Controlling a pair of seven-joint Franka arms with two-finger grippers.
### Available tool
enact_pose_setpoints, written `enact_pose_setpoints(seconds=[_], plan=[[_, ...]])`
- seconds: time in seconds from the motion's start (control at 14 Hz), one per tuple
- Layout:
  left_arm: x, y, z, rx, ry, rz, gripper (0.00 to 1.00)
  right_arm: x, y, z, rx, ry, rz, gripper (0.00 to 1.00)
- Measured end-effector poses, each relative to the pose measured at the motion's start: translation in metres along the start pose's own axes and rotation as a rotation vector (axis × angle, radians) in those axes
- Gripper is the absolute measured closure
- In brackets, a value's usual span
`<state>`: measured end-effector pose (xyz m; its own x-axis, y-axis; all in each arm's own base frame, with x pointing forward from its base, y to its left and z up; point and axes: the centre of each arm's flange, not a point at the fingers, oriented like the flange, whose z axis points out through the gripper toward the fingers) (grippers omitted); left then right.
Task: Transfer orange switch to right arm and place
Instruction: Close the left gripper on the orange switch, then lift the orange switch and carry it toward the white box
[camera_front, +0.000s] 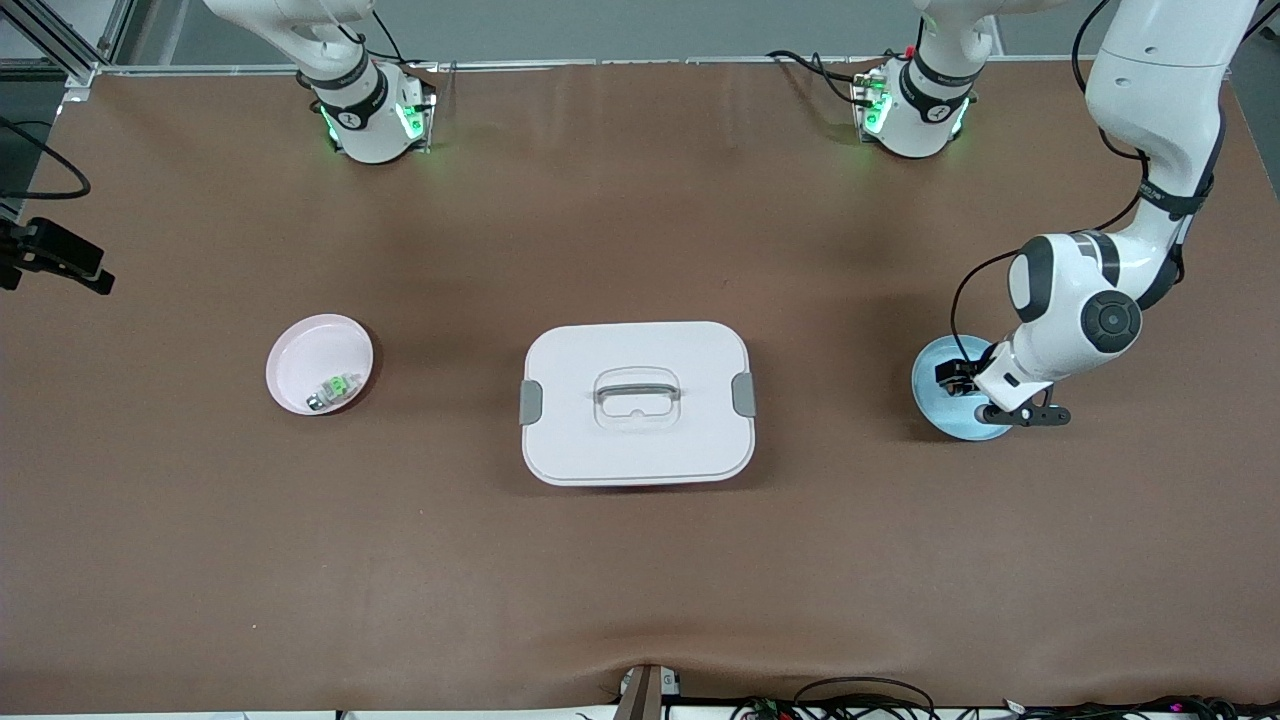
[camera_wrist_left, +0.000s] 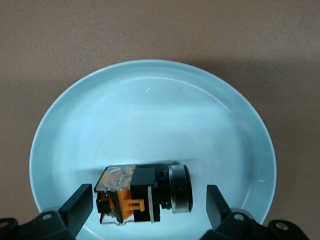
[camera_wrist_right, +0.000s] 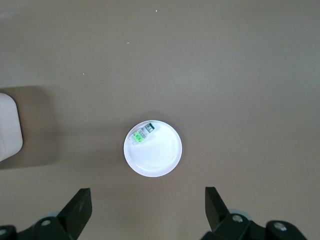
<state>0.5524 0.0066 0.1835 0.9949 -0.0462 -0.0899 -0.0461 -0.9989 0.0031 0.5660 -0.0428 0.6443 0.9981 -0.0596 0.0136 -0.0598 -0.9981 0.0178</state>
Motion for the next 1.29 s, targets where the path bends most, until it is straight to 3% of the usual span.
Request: enact_pose_setpoints(seconds=[0.57,0.79,1.29], plan=[[0.0011,0.0001,0.0102,-0.001,0.007,0.0,0.0,0.0,0.0002,0.0,0.0,0.0,0.001,0.0],[0.0015,0.0,0.0098,-0.001,0.009,0.0,0.28,0.0001,-0.0011,-0.0001,0.006,0.001,-0.001,0.0],[0.0017,-0.0022,0.0096,-0.001,0.01,-0.005,0.28,0.0002,-0.0005,-0.0001,0.01,0.002,0.001,0.0]])
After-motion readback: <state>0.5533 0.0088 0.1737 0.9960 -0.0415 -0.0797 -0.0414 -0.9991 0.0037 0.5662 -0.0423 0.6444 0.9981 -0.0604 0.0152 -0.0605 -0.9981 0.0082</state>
